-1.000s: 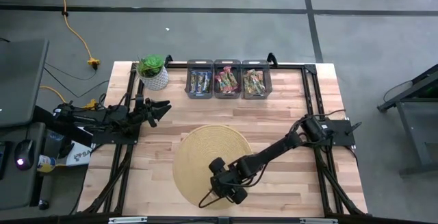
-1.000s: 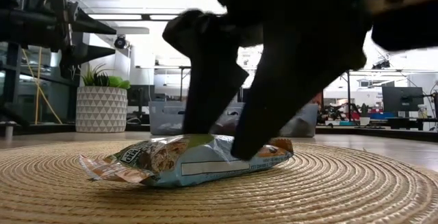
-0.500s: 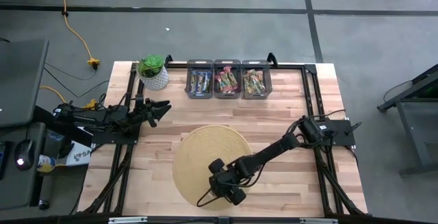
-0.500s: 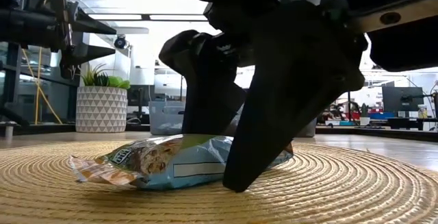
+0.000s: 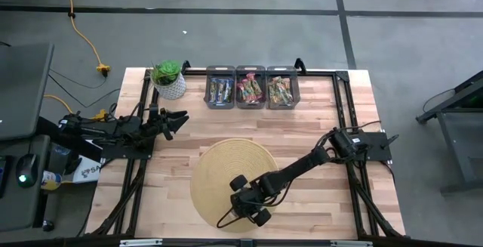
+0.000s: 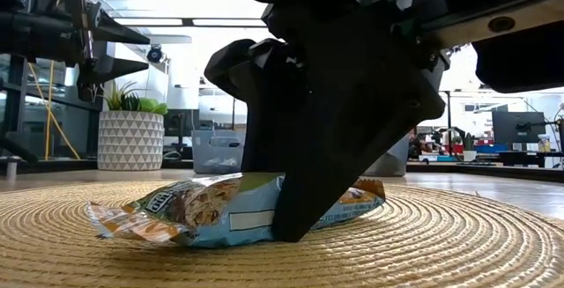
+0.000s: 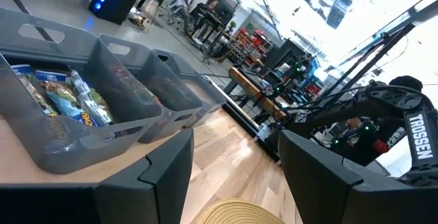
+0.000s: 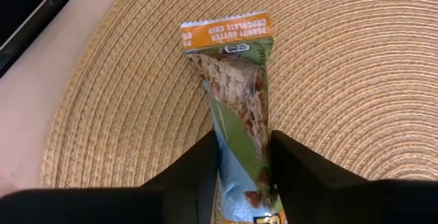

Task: Pick and place Granola Bars by type
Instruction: Put the yellow granola bar into the right black bin

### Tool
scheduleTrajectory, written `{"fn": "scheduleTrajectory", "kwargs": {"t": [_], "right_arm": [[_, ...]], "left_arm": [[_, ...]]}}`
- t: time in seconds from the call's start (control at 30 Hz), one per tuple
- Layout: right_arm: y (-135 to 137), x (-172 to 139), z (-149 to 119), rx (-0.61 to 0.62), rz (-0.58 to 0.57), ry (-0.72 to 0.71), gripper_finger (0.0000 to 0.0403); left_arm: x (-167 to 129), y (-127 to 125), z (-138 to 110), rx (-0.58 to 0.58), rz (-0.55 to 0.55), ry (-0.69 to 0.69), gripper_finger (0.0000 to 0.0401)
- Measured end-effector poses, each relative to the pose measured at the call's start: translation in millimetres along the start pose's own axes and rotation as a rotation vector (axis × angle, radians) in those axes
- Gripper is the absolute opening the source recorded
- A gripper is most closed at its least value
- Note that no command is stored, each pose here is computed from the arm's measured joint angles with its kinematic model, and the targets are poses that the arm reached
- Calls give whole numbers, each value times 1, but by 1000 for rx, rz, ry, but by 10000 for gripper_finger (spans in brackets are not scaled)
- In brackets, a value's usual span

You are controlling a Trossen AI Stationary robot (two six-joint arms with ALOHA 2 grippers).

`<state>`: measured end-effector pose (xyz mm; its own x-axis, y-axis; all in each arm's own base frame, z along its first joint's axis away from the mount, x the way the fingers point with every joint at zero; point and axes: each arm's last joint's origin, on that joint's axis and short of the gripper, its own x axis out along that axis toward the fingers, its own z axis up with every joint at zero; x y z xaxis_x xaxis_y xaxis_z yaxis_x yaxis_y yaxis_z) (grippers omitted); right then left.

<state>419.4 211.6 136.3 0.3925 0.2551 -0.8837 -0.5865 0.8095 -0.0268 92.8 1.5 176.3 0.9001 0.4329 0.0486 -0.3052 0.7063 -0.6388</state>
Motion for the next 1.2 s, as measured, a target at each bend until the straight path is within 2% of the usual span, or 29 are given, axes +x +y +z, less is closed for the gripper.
{"fn": "scheduleTrajectory", "kwargs": {"t": [0.27,0.5,0.77,1.0,1.2], "right_arm": [[-1,-1,4,-4,-25,-9,86],[-5,-17,27,-38,-92,-88,70],[-23,-63,75,-20,-310,-265,68],[-52,-119,113,79,-534,-512,68],[-78,-164,131,182,-698,-695,63]], "left_arm": [[0,0,0,0,0,0,211],[0,0,0,0,0,0,211],[0,0,0,0,1,0,211],[0,0,0,0,1,-1,211],[0,0,0,0,1,0,211]]}}
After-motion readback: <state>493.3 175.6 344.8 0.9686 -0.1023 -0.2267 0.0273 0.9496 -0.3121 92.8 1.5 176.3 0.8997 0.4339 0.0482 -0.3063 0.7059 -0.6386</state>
